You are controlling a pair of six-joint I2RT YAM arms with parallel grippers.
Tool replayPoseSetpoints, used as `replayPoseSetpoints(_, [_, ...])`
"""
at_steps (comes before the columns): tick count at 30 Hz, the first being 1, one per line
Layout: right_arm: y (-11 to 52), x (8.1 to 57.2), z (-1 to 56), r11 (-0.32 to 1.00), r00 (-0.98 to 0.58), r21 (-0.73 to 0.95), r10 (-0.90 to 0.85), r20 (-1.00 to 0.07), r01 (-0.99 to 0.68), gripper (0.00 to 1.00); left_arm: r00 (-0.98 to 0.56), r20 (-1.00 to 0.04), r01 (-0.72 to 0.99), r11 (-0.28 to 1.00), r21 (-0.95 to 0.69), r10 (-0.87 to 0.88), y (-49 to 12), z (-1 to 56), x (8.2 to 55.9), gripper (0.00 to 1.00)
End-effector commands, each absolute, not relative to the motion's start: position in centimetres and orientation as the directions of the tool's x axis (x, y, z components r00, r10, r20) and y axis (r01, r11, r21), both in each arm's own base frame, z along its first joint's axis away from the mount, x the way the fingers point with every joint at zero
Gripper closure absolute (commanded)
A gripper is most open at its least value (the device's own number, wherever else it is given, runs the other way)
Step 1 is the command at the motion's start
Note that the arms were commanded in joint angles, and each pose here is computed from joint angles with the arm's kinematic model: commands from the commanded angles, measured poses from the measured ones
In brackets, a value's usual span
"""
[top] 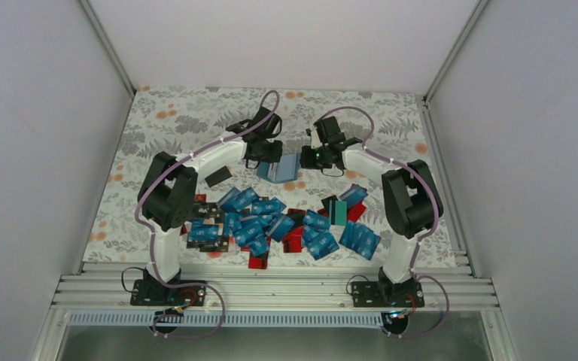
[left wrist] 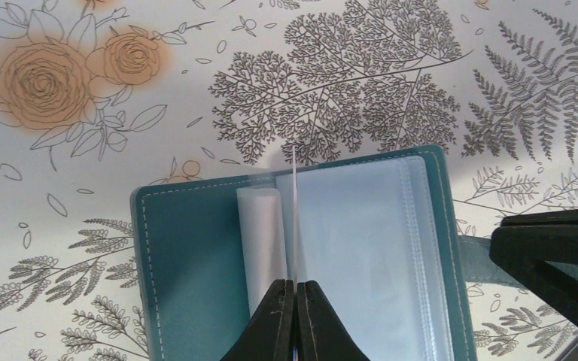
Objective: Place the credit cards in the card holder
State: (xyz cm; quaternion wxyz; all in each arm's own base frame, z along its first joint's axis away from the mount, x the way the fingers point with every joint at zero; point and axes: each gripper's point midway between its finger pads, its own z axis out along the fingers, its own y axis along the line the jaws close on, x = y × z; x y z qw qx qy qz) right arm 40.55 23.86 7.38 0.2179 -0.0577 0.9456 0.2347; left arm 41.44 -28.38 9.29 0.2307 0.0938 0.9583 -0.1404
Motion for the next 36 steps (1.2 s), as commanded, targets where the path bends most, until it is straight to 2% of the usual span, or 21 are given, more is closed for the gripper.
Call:
replayPoseSetpoints(1, [23.7,40.5,7.9,0.883,-0.888,0.412,-0.011,-0.46,-0.225,0.96,-0.87,-0.477,0.238,0.954,-0.184,0.125,-27.8,9.4,41.8,0.98])
replayPoseSetpoints(12, [22.5,40.4,5.0,0.91,-0.905,0.371,-0.011,-0.426,-0.185,0.96,-0.878,-0.469,0.221,0.95,-0.221,0.096,-27.2,8.7,41.8,0.97])
replayPoseSetpoints(17, [22.2,40.6,5.4,0.908,-0.904,0.379,0.0,-0.427,-0.179,0.78,-0.883,-0.461,0.223,0.942,-0.249,0.088,-27.2,8.3,41.6,0.98])
replayPoseSetpoints(27, [24.8,40.0,10.0,0.825,-0.877,0.487,-0.021,-0.48,-0.286,0.61,-0.886,-0.457,0.227,0.935,-0.272,0.082,-27.3,8.0,41.3,0.98])
replayPoseSetpoints(36, [26.7,38.8,12.8,0.794,-0.857,0.509,-0.03,-0.515,-0.334,0.56,-0.888,-0.452,0.228,0.931,-0.285,0.08,-27.5,7.9,41.2,0.98])
